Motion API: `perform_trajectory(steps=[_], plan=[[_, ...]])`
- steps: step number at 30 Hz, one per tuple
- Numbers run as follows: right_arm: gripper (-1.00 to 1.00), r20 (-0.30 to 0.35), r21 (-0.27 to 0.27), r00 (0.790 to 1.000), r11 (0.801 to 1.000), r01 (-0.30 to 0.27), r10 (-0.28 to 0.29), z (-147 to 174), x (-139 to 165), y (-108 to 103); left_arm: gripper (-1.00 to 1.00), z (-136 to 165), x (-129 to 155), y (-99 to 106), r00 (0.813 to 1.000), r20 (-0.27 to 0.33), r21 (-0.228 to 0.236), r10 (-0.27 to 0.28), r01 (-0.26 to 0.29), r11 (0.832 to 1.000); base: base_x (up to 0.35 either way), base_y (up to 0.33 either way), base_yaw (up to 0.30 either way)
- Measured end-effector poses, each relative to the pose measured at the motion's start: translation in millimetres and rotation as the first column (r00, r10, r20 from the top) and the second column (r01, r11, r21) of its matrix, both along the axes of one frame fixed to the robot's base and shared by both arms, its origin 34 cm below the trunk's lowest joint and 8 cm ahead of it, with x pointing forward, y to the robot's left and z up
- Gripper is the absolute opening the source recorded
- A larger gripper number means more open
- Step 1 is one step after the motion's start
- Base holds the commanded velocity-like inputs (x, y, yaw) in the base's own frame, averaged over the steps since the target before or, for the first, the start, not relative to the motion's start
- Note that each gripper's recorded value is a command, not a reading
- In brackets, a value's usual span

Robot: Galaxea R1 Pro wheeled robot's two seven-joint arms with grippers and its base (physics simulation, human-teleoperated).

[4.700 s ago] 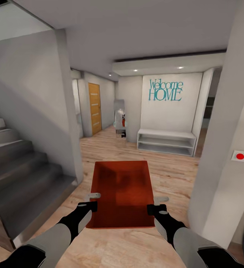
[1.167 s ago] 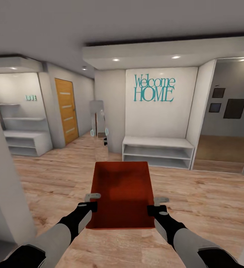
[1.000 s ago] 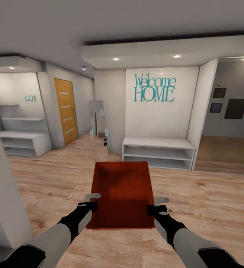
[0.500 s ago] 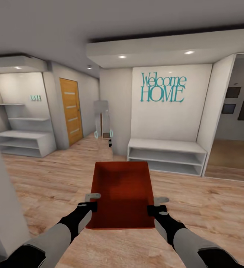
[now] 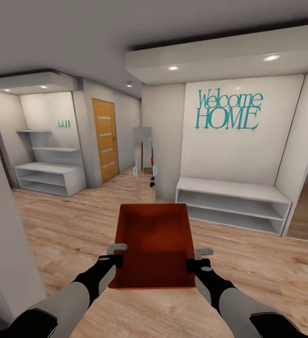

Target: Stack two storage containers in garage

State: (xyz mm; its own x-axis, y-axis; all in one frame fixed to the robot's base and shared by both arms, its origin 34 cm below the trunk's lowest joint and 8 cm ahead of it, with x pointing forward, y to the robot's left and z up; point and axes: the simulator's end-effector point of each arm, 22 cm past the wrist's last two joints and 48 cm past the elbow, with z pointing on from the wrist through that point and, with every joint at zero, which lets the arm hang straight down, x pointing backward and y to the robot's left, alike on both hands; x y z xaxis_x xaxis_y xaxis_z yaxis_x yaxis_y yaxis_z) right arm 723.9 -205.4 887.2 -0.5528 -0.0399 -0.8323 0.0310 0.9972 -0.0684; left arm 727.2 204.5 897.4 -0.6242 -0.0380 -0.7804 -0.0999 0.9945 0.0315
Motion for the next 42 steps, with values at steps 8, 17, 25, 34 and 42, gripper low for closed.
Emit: perform_trajectory(steps=[8, 17, 25, 34, 42], plan=[[-1.0, 0.0, 0.0, 1.0, 1.0, 0.0, 0.0, 0.0, 0.0, 0.0, -1.0, 0.0, 0.0, 0.0, 1.0, 0.0, 0.0, 0.0, 0.0, 1.0, 0.322, 0.0, 0.005], [-1.0, -0.001, 0.0, 1.0, 1.0, 0.001, -0.001, -0.5, -0.4, 0.1, -1.0, -0.2, -0.2, 0.2, 1.0, -0.002, 0.001, -0.001, 0.001, 1.0, 0.322, 0.0, 0.0], [-1.0, 0.0, 0.001, 1.0, 1.0, 0.0, 0.0, -0.1, -0.1, 0.0, -1.0, -0.1, -0.1, 0.0, 1.0, 0.0, 0.0, 0.001, -0.001, 1.0, 0.322, 0.0, 0.0], [-1.0, 0.0, 0.001, 1.0, 1.0, 0.001, -0.001, -0.3, -0.3, 0.9, -1.0, -0.2, -0.1, 0.9, 1.0, -0.001, 0.0, 0.0, 0.0, 1.0, 0.322, 0.0, 0.187], [-1.0, 0.0, 0.002, 1.0, 1.0, 0.001, -0.001, -0.2, -0.2, 0.9, -1.0, 0.2, 0.1, 0.9, 1.0, -0.001, 0.001, 0.0, 0.0, 1.0, 0.322, 0.0, 0.267]])
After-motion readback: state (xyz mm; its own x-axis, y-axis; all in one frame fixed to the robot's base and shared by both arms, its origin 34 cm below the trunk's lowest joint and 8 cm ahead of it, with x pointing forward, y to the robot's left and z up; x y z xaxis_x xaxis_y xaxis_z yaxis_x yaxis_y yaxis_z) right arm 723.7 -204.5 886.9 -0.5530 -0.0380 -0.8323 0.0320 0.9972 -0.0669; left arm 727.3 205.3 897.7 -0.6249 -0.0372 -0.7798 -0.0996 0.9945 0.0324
